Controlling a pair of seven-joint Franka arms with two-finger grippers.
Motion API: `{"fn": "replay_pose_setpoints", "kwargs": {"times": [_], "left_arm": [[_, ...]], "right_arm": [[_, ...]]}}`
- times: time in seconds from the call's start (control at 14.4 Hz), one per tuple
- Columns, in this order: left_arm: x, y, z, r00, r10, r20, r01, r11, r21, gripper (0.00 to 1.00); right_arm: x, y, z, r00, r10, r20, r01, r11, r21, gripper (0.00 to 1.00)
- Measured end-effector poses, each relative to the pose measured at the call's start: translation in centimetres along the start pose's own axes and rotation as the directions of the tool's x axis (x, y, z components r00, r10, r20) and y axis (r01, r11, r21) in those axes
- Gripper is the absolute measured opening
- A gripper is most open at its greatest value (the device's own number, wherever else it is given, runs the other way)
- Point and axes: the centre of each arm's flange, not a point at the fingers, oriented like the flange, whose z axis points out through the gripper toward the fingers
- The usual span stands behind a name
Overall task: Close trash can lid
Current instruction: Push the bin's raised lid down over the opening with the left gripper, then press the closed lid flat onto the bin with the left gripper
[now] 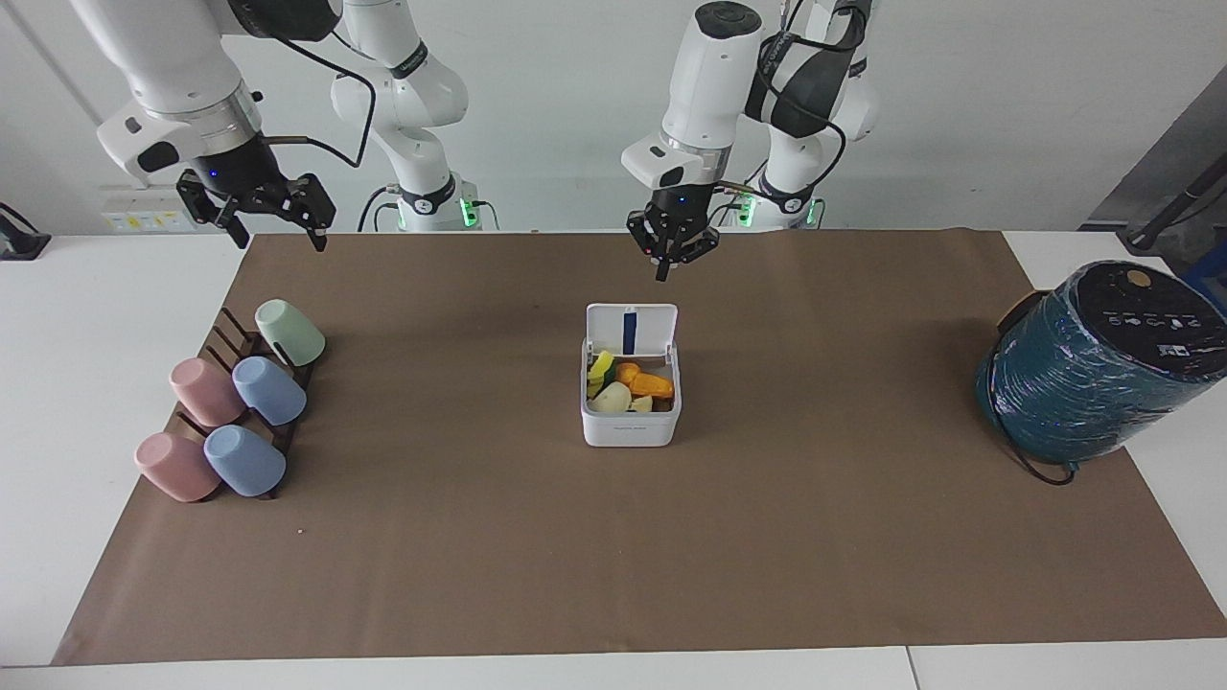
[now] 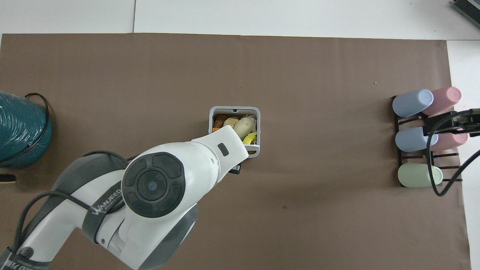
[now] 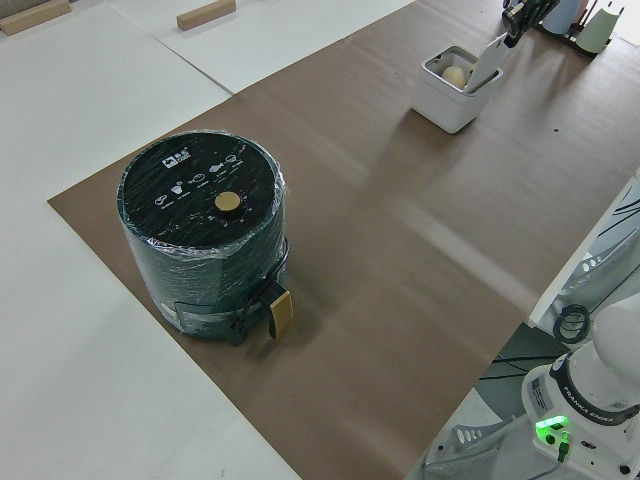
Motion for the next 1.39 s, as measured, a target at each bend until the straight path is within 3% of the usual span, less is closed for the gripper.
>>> {"fn": "replay_pose_setpoints", "kwargs": {"times": [0.56, 1.39], "left_arm": [[1.1, 2.2, 2.9, 0.997, 0.024, -0.073, -0.027, 0.999, -0.036, 0.02], [5.0, -1.2, 6.2, 0.976, -0.052, -0.212, 0.038, 0.997, -0.072, 0.02]], "right_arm": [[0.0, 0.0, 0.0, 1.000, 0.000, 0.000, 0.000, 1.000, 0.000, 1.00], [0.0, 0.0, 0.0, 1.000, 0.000, 0.000, 0.000, 1.000, 0.000, 1.00]]}}
